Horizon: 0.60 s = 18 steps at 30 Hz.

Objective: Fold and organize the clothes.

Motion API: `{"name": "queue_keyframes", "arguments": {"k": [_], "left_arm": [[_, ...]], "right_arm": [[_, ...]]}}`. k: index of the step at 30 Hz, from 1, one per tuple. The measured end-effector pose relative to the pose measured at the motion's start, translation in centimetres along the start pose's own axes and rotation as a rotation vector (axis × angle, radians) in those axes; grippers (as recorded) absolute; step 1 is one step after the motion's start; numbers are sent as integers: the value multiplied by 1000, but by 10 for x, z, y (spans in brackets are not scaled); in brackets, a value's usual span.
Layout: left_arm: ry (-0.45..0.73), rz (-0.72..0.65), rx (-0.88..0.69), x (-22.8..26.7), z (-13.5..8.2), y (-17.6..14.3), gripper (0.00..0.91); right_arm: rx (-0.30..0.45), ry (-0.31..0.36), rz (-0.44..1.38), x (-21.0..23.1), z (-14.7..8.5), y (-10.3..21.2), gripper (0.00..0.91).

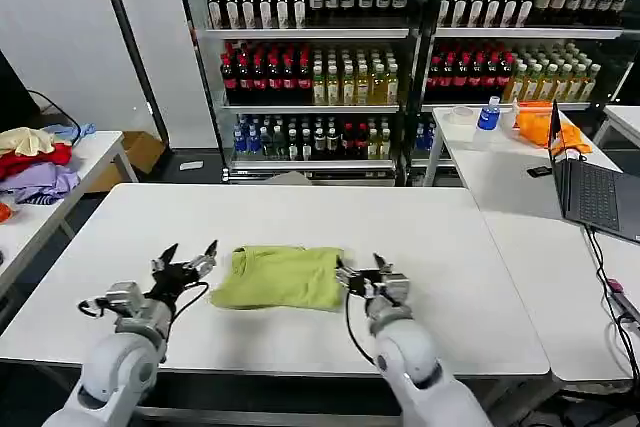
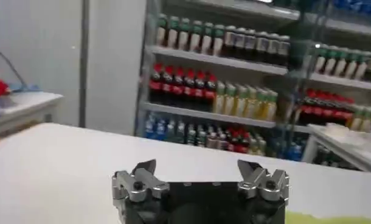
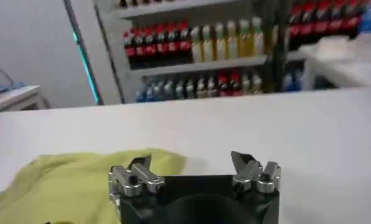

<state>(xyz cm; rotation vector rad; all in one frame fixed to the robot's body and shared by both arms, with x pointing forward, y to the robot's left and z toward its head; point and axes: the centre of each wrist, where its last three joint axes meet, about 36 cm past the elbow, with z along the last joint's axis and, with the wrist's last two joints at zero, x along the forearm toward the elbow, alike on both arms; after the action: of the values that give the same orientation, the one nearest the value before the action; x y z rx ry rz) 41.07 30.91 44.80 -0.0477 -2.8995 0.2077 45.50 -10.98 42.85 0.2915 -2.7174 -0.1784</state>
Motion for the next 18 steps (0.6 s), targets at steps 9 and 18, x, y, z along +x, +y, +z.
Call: {"name": "queue_keyframes", "arguments": {"k": [9,18], "left_arm": [[-14,-49,-14,9,-5,19,907],[-13,-67,-12,14,-4,26,907]], "right_arm": [[-116,99,-50,-52,0,29,0],[-175,140,-44,-73,2,31,0]]}}
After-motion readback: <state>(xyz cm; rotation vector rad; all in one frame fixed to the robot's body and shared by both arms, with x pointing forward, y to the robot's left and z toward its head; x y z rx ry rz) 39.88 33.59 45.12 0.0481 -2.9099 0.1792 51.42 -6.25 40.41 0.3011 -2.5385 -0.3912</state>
